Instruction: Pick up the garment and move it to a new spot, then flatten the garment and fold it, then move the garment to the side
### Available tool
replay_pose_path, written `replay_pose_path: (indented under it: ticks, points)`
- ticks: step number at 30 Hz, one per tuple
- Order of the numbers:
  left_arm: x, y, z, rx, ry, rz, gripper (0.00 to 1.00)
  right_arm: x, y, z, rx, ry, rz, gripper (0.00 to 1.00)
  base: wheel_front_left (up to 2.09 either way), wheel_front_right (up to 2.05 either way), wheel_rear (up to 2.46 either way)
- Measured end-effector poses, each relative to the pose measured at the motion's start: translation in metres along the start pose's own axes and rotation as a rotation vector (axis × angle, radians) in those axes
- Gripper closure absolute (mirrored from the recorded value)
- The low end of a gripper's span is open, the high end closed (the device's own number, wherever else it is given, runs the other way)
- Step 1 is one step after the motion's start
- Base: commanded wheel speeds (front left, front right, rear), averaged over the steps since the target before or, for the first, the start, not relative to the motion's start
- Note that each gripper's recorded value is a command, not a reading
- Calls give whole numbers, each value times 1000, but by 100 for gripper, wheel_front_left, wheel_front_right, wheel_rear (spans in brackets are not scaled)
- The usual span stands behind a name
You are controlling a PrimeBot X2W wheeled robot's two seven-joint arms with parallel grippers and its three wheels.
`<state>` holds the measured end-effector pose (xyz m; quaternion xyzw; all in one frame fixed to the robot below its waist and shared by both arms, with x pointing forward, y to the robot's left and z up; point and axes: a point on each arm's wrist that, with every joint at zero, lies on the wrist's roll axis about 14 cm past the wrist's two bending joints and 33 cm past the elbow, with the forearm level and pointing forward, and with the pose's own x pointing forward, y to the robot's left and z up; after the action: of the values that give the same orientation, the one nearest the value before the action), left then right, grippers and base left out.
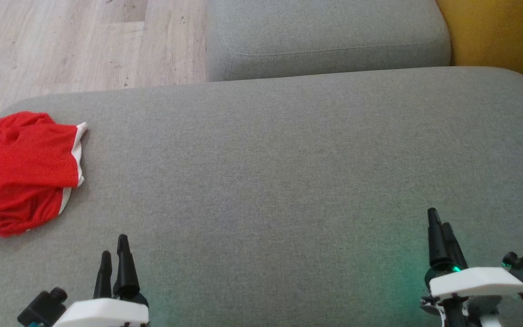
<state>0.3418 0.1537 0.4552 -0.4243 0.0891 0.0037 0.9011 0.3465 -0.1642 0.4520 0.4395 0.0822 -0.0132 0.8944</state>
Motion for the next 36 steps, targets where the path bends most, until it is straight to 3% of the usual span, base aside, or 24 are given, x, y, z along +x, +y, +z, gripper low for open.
replay_pose_path:
  ticks: [36]
  points:
    - [-7, -2, -15, 410, 2, -25, 0, -1, 27, -21, -423, 22, 121, 0, 0, 0, 0]
